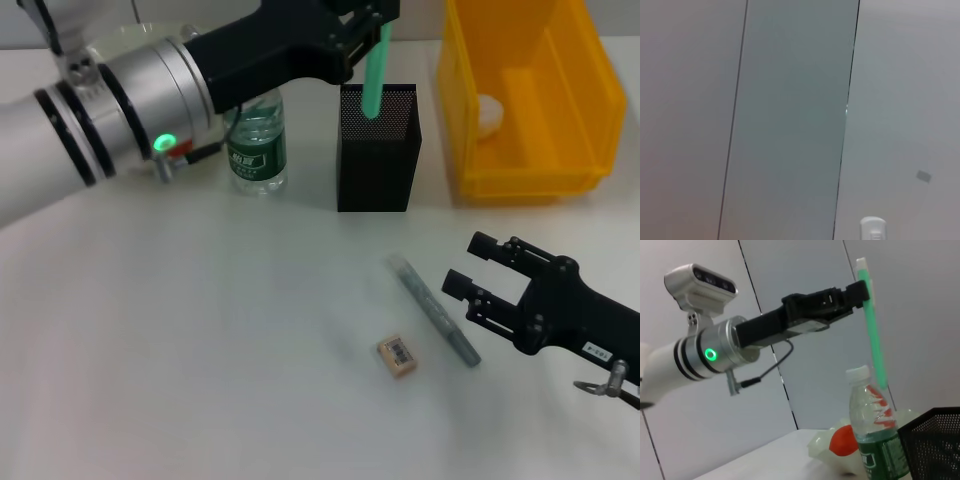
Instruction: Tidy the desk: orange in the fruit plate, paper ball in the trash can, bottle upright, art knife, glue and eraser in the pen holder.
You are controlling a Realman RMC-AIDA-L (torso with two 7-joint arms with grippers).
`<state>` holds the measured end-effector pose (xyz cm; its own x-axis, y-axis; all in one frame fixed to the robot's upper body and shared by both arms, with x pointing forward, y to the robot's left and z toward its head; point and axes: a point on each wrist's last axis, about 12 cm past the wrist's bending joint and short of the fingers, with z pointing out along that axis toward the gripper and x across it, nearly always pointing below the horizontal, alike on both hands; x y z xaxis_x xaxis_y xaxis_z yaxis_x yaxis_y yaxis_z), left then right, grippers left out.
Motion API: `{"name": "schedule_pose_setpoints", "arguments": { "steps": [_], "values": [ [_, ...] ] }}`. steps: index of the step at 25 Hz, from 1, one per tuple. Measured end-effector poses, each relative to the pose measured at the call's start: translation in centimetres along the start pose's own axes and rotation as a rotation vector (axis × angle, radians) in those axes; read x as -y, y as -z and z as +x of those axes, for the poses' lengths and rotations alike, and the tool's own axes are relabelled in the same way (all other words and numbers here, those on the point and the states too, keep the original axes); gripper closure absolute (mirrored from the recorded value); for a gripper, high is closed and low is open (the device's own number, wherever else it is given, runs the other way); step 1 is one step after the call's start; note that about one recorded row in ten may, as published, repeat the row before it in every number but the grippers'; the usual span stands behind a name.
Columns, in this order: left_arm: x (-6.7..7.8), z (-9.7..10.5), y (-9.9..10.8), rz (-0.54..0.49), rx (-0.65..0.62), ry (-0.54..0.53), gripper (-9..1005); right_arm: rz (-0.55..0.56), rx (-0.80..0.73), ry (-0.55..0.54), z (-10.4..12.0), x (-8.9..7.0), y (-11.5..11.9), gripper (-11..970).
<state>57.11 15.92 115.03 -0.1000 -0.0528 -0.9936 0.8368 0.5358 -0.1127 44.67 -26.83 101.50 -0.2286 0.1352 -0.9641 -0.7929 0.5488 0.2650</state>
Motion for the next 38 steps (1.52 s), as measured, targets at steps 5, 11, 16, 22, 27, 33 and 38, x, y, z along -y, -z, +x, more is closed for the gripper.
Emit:
{"name": "schedule_pose_setpoints", "arguments": {
  "steps": [5,11,16,22,27,33,38],
  "values": [
    [0.6,2.0,-0.7,-0.021,0.087,-0.028,807,-0.006,0.001,-0.017,0.2,-0.2,-0.4,311],
    [1.5,3.8,-1.4,-0.030,0.107,-0.065,807,-0.008,0.002,-0.024,0.3,-0.3,-0.5,312],
    [2.0,5.0,-1.8,-0.057,0.106,-0.129,808,-0.007,0.004,-0.027,0.3,-0.3,-0.5,312],
    [1.7,6.1,-2.0,-0.092,0.073,-0.189,806,-0.007,0.004,-0.027,0.3,-0.3,-0.5,311],
    [1.2,6.6,-2.0,-0.105,0.041,-0.187,803,-0.007,0.004,-0.026,0.3,-0.3,-0.6,311],
    [0.9,6.8,-2.2,-0.128,0.013,-0.181,800,-0.008,0.003,-0.026,0.3,-0.3,-0.6,311],
    [1.0,6.8,-2.3,-0.127,0.012,-0.175,797,-0.009,0.004,-0.026,0.2,-0.3,-0.6,311]
  ]
}}
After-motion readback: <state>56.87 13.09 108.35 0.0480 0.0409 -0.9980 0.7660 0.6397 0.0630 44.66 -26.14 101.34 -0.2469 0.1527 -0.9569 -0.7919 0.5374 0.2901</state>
